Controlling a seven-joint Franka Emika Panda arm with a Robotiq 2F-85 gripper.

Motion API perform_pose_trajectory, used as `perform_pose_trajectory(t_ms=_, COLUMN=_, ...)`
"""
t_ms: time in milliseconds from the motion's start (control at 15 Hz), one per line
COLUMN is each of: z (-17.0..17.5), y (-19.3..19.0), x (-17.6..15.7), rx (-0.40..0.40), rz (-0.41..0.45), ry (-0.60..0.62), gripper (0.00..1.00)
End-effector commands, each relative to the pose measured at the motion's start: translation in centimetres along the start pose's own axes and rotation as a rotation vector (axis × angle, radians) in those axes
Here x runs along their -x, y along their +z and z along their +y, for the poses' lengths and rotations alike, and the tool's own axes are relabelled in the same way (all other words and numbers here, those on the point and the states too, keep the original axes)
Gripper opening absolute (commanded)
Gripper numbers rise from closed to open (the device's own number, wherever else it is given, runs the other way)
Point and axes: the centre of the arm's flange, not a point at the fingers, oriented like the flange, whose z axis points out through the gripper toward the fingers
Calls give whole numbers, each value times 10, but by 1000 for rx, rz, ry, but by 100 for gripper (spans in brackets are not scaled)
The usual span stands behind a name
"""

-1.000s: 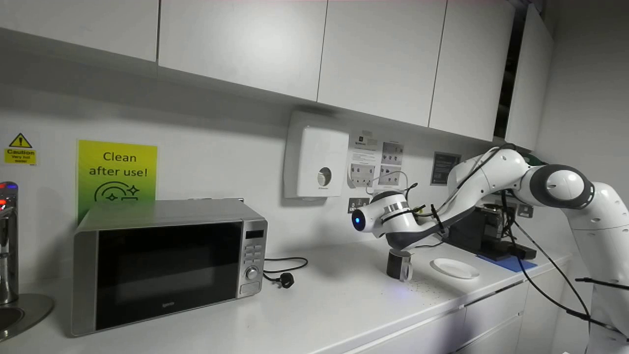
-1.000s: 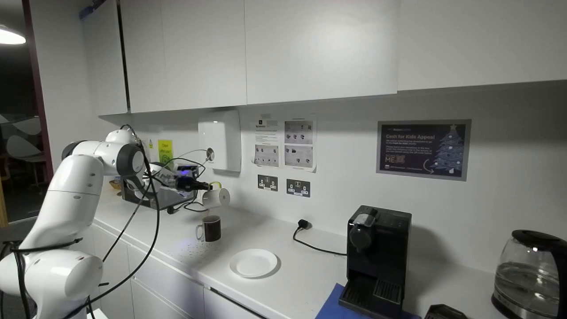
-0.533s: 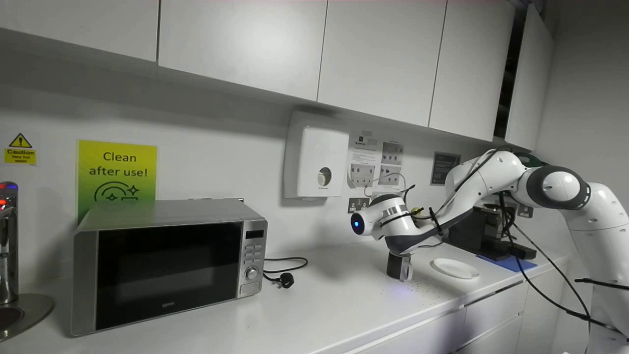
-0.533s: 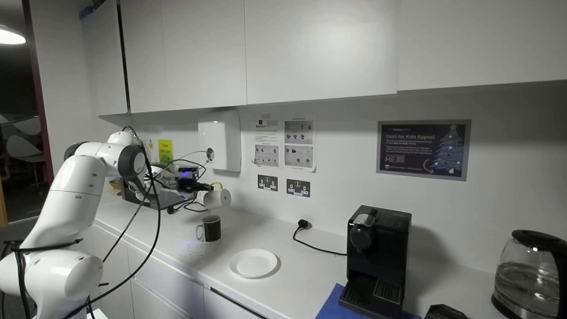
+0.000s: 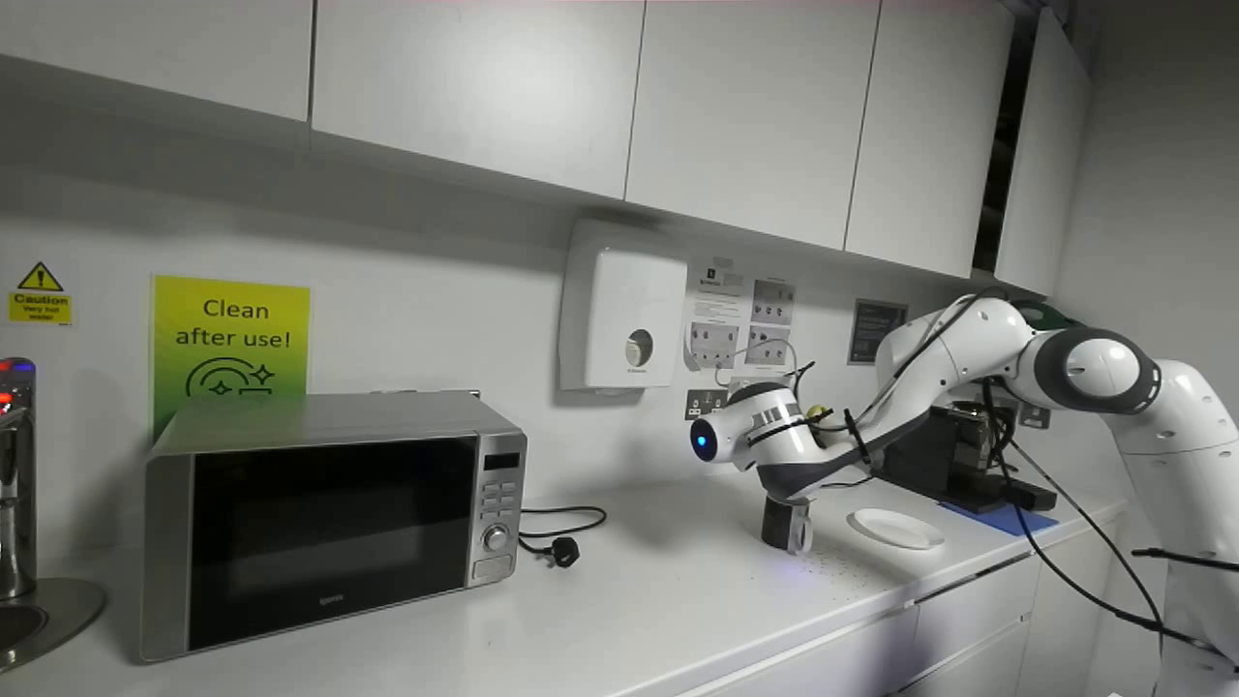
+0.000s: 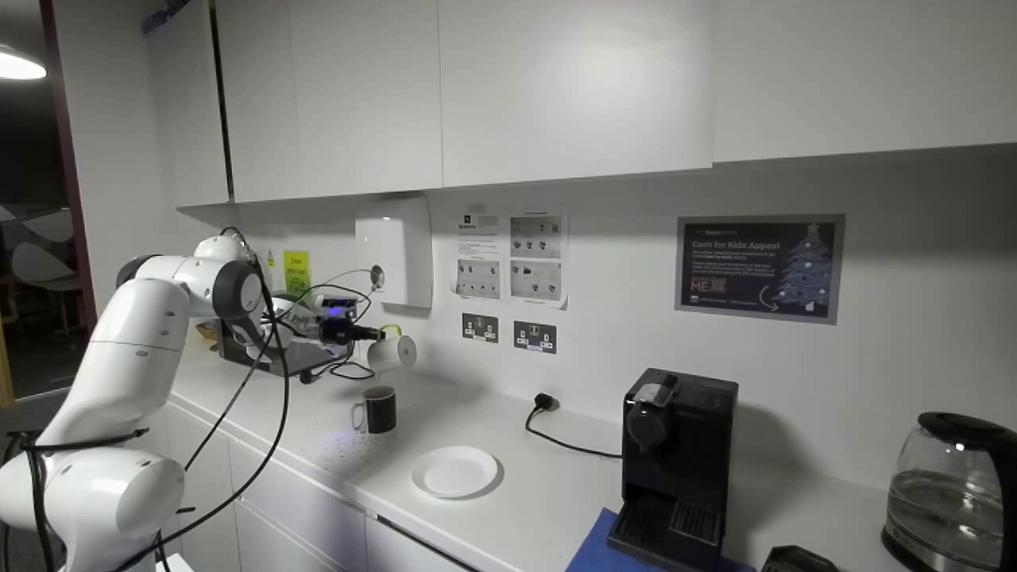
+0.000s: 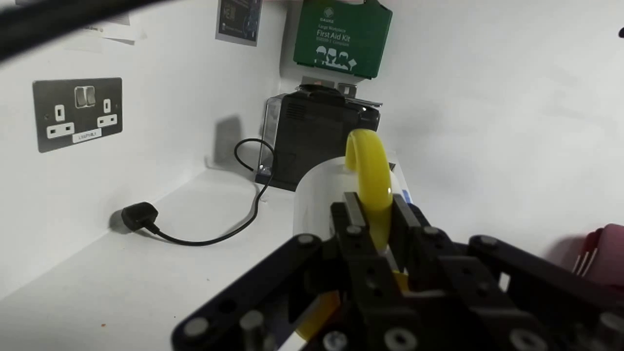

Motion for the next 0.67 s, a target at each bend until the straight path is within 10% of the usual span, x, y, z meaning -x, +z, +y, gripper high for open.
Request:
perform_pose_trajectory(t_ms=0, z=10, y=-1, x=18, rx=-14, rz=-45, ry=-16, gripper=5)
perform_pose_trajectory(t_ms=600, z=21, y=-4, x=16, rx=-7, rz=-61, ry=-43, gripper=5)
